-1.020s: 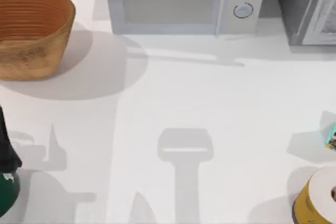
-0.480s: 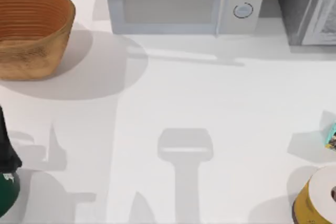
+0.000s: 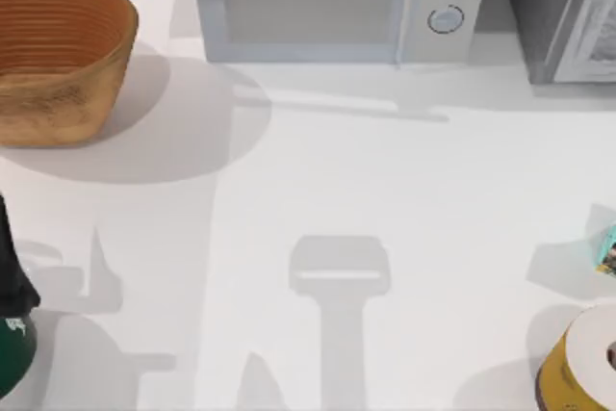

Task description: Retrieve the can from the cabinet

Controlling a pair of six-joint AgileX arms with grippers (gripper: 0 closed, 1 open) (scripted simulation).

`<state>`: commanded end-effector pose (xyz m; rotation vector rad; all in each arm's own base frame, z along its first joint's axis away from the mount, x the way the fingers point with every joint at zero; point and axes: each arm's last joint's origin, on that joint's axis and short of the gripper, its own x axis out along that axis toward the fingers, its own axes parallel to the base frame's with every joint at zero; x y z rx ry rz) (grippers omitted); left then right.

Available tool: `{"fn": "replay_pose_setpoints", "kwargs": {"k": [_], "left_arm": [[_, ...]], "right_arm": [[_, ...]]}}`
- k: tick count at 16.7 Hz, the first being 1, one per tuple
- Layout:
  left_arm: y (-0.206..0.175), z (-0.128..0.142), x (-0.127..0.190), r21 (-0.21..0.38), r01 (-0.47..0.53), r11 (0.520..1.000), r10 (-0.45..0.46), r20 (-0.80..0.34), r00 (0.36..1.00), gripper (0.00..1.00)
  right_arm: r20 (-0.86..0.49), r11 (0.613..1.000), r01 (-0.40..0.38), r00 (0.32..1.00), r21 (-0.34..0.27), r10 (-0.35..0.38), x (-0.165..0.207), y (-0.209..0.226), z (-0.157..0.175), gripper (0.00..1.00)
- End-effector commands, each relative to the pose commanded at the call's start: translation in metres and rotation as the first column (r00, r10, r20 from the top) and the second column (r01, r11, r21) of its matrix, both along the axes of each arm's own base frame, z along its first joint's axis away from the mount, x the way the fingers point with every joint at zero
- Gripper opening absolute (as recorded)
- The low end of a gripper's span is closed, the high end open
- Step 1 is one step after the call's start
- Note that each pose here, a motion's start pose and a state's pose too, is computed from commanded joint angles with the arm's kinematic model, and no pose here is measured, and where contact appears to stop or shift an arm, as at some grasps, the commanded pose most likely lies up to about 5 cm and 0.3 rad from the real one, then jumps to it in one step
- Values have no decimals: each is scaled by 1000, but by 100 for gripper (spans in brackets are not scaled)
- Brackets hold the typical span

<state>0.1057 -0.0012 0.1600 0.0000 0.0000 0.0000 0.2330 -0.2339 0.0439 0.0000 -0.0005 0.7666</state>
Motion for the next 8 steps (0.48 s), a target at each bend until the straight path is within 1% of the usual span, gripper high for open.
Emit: {"fn": "replay_pose_setpoints", "kwargs": {"k": [1,8], "left_arm": [[0,0,0,0,0,1000,0,0,1000,100],[0,0,0,0,0,1000,0,0,1000,100]], "right_arm": [[0,1000,0,1000,0,0,0,0,0,0],[0,1000,0,1000,0,0,0,0,0,53]]}}
